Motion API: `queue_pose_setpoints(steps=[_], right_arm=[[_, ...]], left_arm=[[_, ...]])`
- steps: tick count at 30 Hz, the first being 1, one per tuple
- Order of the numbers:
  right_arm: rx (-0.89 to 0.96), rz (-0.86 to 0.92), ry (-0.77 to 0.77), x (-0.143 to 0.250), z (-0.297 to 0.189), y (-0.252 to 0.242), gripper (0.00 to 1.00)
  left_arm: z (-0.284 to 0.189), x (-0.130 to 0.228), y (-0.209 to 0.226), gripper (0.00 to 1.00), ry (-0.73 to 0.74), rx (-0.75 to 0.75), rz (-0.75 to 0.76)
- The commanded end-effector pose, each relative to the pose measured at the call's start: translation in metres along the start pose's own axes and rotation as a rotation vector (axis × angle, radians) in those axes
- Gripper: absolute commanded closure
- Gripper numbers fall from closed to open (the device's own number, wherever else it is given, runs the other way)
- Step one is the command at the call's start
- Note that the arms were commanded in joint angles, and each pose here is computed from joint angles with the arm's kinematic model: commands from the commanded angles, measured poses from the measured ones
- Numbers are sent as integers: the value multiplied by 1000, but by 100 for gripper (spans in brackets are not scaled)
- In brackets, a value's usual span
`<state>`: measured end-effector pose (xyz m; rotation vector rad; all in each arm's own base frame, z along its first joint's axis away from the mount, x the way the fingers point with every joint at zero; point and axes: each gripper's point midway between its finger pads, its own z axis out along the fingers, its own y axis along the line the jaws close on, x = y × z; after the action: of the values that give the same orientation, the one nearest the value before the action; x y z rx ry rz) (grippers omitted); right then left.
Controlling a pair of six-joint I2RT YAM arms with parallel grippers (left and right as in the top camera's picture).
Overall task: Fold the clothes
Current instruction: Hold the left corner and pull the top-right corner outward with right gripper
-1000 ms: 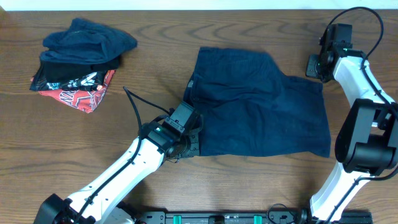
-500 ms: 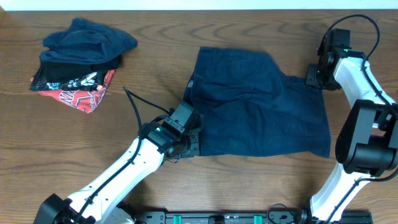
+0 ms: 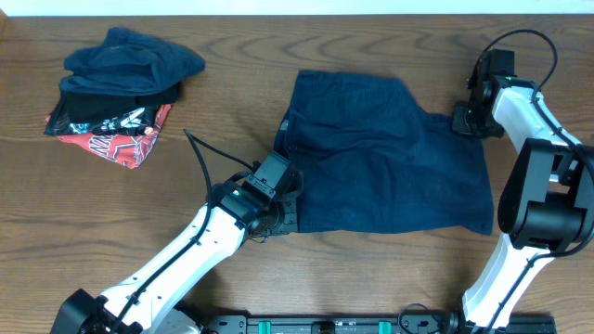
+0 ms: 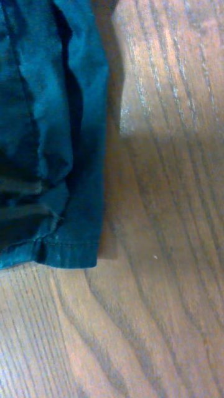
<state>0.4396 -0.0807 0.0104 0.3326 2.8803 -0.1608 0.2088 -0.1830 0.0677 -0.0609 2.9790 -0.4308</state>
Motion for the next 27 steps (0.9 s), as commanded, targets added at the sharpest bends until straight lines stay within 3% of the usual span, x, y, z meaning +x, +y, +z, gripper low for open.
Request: queue_pose_setpoints(steps=[1, 5, 11, 14, 15, 16, 17, 19, 24, 27], right_arm=[[2, 27, -6, -2, 1, -4, 99], [-6, 80, -149, -43, -33, -7, 99], [-14, 303, -563, -153, -118, -34, 99], [-33, 324, -692, -182, -145, -39, 67], [-37, 325, -715, -186, -150, -38, 52], [-40, 325, -722, -188, -151, -38, 32], [-41, 320, -719, -187, -151, -37, 20], [-37, 276, -672, -179, -143, -34, 4], [-1, 212, -383, -118, -107, -32, 1], [-97, 96, -243, -85, -91, -10, 4]], left_arm=[[-1, -3, 2, 94, -7, -12, 8], [-1, -3, 2, 94, -8, -12, 8], [-1, -3, 2, 94, -8, -12, 8], [-1, -3, 2, 94, -8, -11, 8], [-1, -3, 2, 94, -8, -11, 8], [-1, -3, 2, 94, -8, -11, 8], [-1, -3, 2, 94, -8, -11, 8], [-1, -3, 2, 94, -8, -11, 8], [-1, -3, 2, 94, -9, -11, 9], [-1, -4, 1, 94, -14, -7, 10]])
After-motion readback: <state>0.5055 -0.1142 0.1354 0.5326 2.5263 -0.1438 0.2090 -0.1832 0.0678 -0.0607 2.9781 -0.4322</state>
